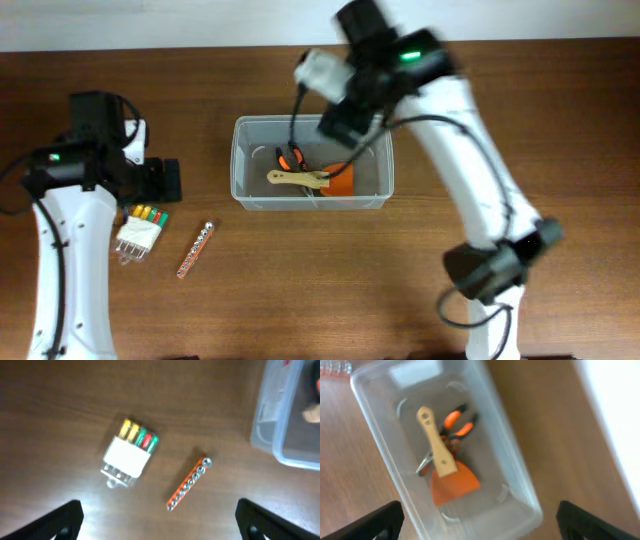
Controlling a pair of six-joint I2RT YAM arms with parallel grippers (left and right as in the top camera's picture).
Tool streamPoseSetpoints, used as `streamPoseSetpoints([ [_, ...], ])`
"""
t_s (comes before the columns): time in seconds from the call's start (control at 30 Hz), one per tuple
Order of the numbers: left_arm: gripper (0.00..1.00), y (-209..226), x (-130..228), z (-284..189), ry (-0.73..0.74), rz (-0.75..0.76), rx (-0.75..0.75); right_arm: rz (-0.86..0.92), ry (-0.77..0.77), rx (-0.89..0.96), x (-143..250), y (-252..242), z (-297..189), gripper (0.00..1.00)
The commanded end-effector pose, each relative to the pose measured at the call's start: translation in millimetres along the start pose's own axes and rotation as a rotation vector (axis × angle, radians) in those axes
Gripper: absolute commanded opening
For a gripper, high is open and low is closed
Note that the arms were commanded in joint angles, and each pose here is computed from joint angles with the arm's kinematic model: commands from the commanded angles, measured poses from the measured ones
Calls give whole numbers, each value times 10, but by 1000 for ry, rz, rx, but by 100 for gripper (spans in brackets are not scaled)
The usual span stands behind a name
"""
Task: Pack container
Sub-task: 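Raise the right gripper away and move the left gripper to the socket rail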
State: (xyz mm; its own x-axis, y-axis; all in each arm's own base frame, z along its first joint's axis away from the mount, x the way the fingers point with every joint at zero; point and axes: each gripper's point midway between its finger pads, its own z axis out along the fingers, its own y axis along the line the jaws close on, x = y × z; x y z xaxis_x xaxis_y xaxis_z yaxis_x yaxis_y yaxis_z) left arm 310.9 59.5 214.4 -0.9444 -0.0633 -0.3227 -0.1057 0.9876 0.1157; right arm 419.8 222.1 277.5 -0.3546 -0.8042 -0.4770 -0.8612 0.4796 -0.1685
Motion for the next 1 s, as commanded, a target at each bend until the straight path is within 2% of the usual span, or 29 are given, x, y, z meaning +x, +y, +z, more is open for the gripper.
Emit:
streamPoseSetpoints([
  [0.0, 99, -87, -81, -277, -45, 144, 16, 297, -61, 152, 277, -435, -756, 99],
  [0.17, 99, -478, 45, -379, -30, 303, 62, 655, 11, 224, 1089, -773, -1206, 99],
  [0.27, 99, -795, 234, -445, 13, 447, 77, 848, 36, 276, 1536, -924, -1443, 99],
  [0.33, 99, -969, 381, -493, 34, 495, 84, 993, 27, 323, 1824, -1030, -1615, 99],
  [0.43, 99, -1041, 613, -590, 38, 510, 43, 1104, 42, 362, 2149, -1056, -1768, 99],
  [0.57, 99, -936, 910, -781, -18, 458, 28, 1202, 83, 323, 2432, -940, -1739, 99],
  [0.67, 99, -795, 986, -907, -111, 409, 32, 1237, 145, 265, 2561, -837, -1563, 99],
  [0.83, 99, -620, 711, -1011, -308, 285, 35, 1243, 238, 174, 2709, -739, -1083, 99],
  [0.97, 99, -609, 587, -721, -239, 294, 48, 1237, 279, 133, 2804, -675, -824, 98],
])
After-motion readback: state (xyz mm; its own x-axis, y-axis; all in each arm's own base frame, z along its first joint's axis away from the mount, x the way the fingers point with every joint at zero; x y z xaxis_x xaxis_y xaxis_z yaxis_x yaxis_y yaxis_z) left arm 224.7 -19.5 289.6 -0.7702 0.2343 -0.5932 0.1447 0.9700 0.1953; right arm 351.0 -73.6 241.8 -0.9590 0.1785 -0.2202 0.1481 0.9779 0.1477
